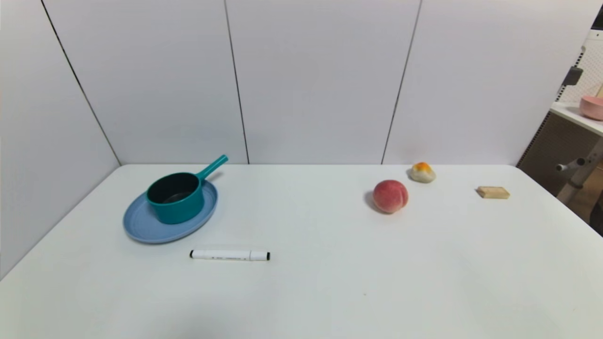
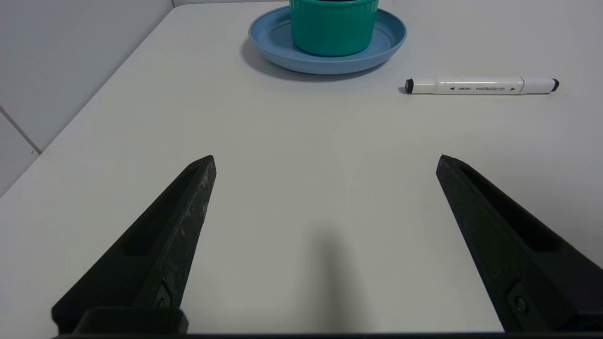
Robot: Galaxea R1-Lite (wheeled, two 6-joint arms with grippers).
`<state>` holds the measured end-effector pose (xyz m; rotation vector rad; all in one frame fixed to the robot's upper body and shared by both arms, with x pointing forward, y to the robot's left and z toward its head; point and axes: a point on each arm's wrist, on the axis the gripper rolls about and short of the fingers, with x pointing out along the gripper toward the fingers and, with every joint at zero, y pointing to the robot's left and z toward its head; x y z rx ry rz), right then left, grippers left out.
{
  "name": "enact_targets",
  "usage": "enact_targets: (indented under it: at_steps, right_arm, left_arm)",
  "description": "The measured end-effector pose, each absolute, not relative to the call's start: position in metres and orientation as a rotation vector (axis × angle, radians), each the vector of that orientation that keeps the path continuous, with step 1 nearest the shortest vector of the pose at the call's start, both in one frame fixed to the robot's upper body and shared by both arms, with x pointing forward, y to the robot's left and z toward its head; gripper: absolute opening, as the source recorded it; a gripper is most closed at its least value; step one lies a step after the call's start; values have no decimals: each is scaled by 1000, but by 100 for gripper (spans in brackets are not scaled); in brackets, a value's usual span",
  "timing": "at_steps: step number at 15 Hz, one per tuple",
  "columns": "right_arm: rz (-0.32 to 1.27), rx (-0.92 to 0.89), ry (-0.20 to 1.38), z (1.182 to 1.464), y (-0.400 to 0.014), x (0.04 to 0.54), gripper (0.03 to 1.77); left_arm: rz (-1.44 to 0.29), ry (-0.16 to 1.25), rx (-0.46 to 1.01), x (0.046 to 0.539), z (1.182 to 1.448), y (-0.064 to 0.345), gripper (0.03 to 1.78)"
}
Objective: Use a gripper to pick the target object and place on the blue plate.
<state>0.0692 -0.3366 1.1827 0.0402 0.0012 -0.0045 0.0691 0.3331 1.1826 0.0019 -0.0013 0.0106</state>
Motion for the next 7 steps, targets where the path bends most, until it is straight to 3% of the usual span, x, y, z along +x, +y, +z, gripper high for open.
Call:
enact_targets:
  at_steps: [7]
  right_arm:
    - [-21, 90, 0, 1183, -337, 69, 170]
  left_arm:
    - [10, -2, 2, 69, 1183, 333, 169]
